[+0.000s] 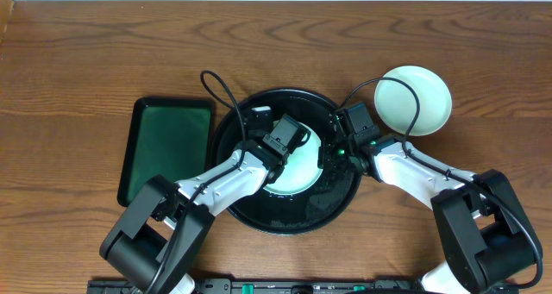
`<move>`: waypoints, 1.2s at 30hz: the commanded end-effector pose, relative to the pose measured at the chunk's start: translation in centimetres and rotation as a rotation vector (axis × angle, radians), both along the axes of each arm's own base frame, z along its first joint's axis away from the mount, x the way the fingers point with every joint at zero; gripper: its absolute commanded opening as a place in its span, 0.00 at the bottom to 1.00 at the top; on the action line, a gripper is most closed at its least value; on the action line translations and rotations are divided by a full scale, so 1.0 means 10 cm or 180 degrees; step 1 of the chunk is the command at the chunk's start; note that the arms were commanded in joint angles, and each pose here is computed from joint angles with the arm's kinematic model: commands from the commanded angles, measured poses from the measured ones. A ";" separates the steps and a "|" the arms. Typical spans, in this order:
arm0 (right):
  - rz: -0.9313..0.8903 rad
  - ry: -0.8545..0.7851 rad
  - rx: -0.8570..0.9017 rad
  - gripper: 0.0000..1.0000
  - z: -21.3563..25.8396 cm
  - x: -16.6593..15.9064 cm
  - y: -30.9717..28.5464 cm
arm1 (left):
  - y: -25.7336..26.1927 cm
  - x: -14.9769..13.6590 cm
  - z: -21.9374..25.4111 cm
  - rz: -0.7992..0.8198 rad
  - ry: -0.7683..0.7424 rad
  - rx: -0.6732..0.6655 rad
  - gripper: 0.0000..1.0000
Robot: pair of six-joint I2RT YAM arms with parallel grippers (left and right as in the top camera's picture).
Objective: Clean dirty plates on tray and stack at the side
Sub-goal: 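Scrub the last plate with the sponge in the left gripper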
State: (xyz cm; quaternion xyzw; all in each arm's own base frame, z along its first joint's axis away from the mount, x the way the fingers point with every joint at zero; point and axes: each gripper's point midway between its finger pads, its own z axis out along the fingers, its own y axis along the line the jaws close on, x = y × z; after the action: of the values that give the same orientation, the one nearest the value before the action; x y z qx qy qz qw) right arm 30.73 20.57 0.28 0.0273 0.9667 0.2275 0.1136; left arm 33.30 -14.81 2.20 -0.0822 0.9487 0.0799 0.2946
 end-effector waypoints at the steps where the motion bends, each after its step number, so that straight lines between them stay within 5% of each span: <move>1: 0.0055 0.0012 -0.0079 0.01 -0.02 -0.04 0.01 | 0.55 0.14 0.31 0.0358 -0.0473 0.0819 0.07; 5: 0.0053 0.0011 -0.0078 0.01 -0.02 -0.04 0.01 | 0.35 0.16 0.48 0.0253 -0.0534 0.0332 0.07; 11: 0.0055 0.0012 -0.0075 0.01 -0.02 -0.04 0.02 | -0.56 0.03 0.35 -0.0281 -0.0010 -0.1301 0.07; 14: 0.0055 0.0012 -0.0075 0.01 -0.02 -0.04 0.02 | -0.76 -0.01 0.22 -0.0287 0.0186 -0.1633 0.08; 19: 0.0055 0.0011 -0.0075 0.01 -0.02 -0.04 0.02 | -0.60 -0.02 -0.14 -0.0145 0.0322 -0.1301 0.07; 24: 0.0122 -0.0056 -0.0074 0.01 -0.01 -0.02 0.03 | -0.03 0.01 -0.31 0.0263 0.0208 -0.0474 0.07; 31: 0.0240 -0.0165 -0.0193 0.01 0.08 0.04 0.00 | 0.62 0.04 0.03 0.0711 -0.0033 0.0130 0.07; 36: 0.0258 -0.0238 -0.0533 0.01 0.23 0.16 -0.12 | 0.84 0.08 0.50 0.0913 -0.0346 0.0019 0.07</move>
State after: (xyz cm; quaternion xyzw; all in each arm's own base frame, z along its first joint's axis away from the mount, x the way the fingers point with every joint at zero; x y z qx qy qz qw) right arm 30.60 21.09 1.54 -0.0120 0.9733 0.2050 0.1024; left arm 33.23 -11.92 3.78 -0.1698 0.9477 0.0463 0.2663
